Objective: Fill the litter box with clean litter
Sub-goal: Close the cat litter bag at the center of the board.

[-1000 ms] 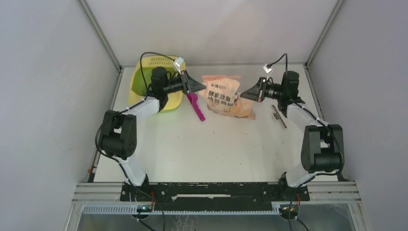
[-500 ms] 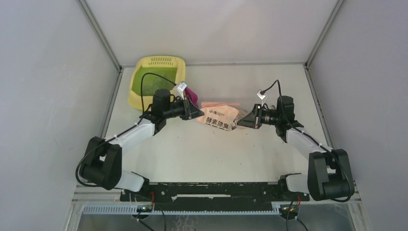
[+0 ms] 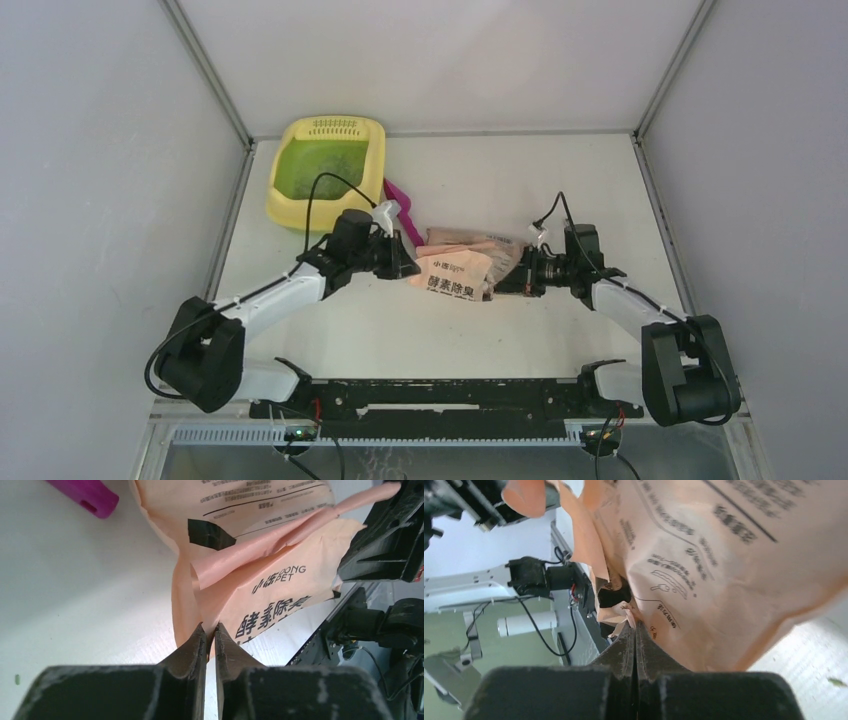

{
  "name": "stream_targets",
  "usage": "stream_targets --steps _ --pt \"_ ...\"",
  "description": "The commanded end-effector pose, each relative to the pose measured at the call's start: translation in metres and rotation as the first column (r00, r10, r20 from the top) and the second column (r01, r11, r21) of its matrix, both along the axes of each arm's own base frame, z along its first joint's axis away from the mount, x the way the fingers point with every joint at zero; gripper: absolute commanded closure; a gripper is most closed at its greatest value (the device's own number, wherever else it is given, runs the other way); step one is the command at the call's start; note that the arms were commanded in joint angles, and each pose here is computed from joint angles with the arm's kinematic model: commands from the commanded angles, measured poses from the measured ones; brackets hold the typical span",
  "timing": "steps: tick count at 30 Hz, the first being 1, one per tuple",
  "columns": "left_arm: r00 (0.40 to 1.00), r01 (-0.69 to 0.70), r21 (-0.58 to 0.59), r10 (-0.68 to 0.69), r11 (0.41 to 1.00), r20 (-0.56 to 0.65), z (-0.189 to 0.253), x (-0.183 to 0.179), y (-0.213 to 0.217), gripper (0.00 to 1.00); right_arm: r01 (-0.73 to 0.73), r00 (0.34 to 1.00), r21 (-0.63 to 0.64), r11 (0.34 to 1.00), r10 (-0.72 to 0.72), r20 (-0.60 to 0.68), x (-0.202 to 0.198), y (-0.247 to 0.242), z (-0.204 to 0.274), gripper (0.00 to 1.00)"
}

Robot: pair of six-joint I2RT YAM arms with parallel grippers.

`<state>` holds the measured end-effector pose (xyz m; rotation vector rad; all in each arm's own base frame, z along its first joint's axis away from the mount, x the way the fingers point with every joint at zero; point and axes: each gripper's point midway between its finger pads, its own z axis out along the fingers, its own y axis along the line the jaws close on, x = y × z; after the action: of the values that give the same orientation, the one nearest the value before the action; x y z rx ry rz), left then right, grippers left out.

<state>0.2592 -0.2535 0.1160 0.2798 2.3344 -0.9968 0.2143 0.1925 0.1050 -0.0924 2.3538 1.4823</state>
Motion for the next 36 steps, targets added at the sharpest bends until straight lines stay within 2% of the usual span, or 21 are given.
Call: stream_targets --steps 1,7,10,11,14,16,18,20,22,23,25,28,31,34,36 --pt "0.999 -0.036 0.120 0.039 0.992 -0.021 -0.027 -0.005 0.012 0.87 0.096 0.989 -0.139 0.986 -0.110 -0.103 -0.007 -0.021 -0.025 1.00" --pt "0.997 -0.055 0.189 0.064 0.980 -0.046 -0.042 -0.006 0.021 0.87 0.121 0.958 -0.205 0.971 -0.168 -0.231 -0.017 -0.032 -0.055 1.00" --pt "0.997 -0.051 0.204 0.062 0.978 -0.051 -0.046 -0.007 0.021 0.87 0.128 0.955 -0.152 0.980 -0.163 -0.246 -0.020 -0.025 -0.053 1.00" --pt "0.997 -0.049 0.208 0.061 0.977 -0.051 -0.046 -0.008 0.021 0.87 0.121 0.956 -0.153 0.981 -0.157 -0.249 -0.023 -0.022 -0.053 0.94" --pt "0.998 -0.045 0.207 0.055 0.977 -0.043 -0.042 -0.011 0.019 0.87 0.106 0.959 -0.184 0.977 -0.150 -0.242 -0.030 -0.022 -0.054 0.94" --pt "0.998 -0.045 0.201 0.053 0.979 -0.034 -0.036 -0.014 0.018 0.87 0.113 0.957 -0.200 0.973 -0.161 -0.243 -0.033 -0.025 -0.053 0.82" --pt "0.998 -0.052 0.191 0.057 0.980 -0.022 -0.026 -0.016 0.017 0.87 0.137 0.959 -0.199 0.970 -0.180 -0.221 -0.033 -0.028 -0.045 0.79" --pt "0.998 -0.064 0.190 0.067 0.980 -0.009 -0.015 -0.020 0.020 0.87 0.186 0.960 -0.200 0.962 -0.222 -0.171 -0.027 -0.035 -0.032 0.71" --pt "0.997 -0.080 0.188 0.080 0.979 0.008 -0.004 -0.021 0.024 0.86 0.239 0.958 -0.200 0.950 -0.264 -0.109 -0.018 -0.042 -0.014 0.52" --pt "0.996 -0.084 0.182 0.083 0.980 0.015 0.002 -0.022 0.025 0.86 0.264 0.955 -0.210 0.941 -0.285 -0.077 -0.014 -0.046 -0.005 0.47" --pt "0.996 -0.091 0.176 0.087 0.980 0.030 0.012 -0.025 0.027 0.86 0.310 0.947 -0.228 0.923 -0.321 -0.013 -0.006 -0.053 0.014 0.43" --pt "0.994 -0.103 0.169 0.096 0.980 0.050 0.024 -0.028 0.032 0.85 0.367 0.930 -0.250 0.896 -0.359 0.080 0.005 -0.060 0.046 0.43" --pt "0.993 -0.107 0.164 0.098 0.981 0.058 0.032 -0.031 0.035 0.85 0.408 0.913 -0.308 0.860 -0.379 0.151 0.015 -0.063 0.065 0.26" --pt "0.993 -0.108 0.155 0.099 0.982 0.062 0.036 -0.034 0.035 0.84 0.397 0.918 -0.400 0.826 -0.355 0.179 0.027 -0.053 0.071 0.22" --pt "0.994 -0.104 0.157 0.095 0.982 0.061 0.036 -0.036 0.035 0.84 0.375 0.927 -0.494 0.784 -0.328 0.183 0.038 -0.044 0.064 0.23"
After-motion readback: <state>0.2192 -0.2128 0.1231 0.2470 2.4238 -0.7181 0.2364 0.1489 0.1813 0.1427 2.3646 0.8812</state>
